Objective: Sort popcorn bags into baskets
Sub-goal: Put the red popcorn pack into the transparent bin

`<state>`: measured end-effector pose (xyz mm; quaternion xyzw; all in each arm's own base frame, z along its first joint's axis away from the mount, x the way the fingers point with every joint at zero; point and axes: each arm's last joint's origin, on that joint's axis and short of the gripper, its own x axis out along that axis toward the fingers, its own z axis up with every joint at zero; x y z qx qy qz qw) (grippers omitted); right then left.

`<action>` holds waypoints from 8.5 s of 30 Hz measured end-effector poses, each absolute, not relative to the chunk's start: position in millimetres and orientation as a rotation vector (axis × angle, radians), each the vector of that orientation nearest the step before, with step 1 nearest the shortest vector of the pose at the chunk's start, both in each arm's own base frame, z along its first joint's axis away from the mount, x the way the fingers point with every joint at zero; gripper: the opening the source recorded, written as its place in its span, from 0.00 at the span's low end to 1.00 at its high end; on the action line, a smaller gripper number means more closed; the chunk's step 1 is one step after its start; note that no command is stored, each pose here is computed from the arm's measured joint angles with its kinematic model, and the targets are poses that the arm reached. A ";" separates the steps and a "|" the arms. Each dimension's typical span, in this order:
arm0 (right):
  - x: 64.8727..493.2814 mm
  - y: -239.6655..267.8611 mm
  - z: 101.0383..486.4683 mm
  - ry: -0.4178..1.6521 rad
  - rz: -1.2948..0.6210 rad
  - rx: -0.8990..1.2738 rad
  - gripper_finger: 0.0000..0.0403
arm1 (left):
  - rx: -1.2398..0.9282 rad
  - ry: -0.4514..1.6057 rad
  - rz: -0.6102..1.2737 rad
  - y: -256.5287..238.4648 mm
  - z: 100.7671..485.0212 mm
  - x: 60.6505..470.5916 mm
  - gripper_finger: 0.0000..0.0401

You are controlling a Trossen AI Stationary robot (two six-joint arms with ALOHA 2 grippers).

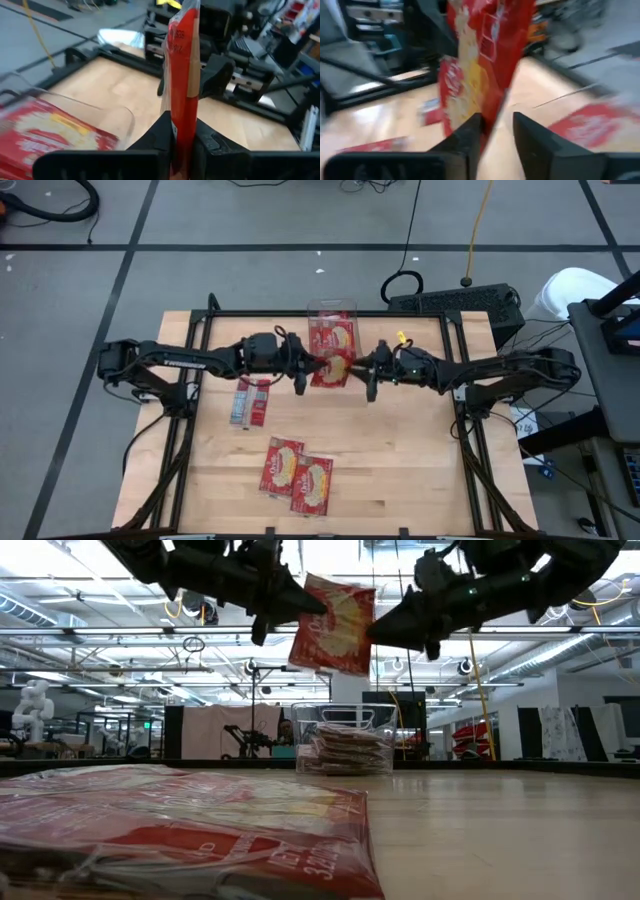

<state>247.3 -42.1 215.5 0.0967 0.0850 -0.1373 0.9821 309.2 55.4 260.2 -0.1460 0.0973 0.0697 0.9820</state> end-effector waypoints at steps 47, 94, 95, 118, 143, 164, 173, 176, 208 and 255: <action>197.4 15.9 183.2 0.078 -0.390 0.236 0.43 | -0.600 0.140 0.515 152.4 182.1 324.6 0.25; 286.0 145.2 165.2 0.395 -0.036 0.063 0.43 | -0.284 0.285 0.260 -64.2 209.1 232.9 0.38; 291.7 153.7 163.7 0.409 -0.017 0.019 0.43 | -0.284 0.278 0.249 -67.6 209.2 231.9 0.38; 330.6 248.3 120.9 0.592 0.310 -0.751 0.43 | -0.243 0.284 -0.131 -165.3 183.8 209.6 0.38; 353.4 212.5 110.7 0.638 0.491 -0.971 0.04 | -0.266 0.256 -0.057 -162.7 182.4 213.0 0.38; 359.4 211.8 116.8 0.576 0.364 -0.958 0.00 | -0.204 0.475 0.123 -153.1 151.6 204.5 0.38; 358.9 210.7 115.6 0.591 0.371 -0.962 0.00 | 0.036 0.605 0.031 -157.9 121.1 207.9 0.38; 358.8 210.7 115.7 0.590 0.373 -0.960 0.00 | 0.111 0.640 0.019 -156.7 112.6 209.1 0.38; 361.9 205.0 116.4 0.603 0.390 -0.895 0.00 | 1.236 0.570 -0.566 -153.6 124.3 240.8 0.38; 356.8 186.0 140.1 0.678 0.287 -0.747 0.00 | 1.306 0.433 -0.462 -157.9 109.6 260.5 0.07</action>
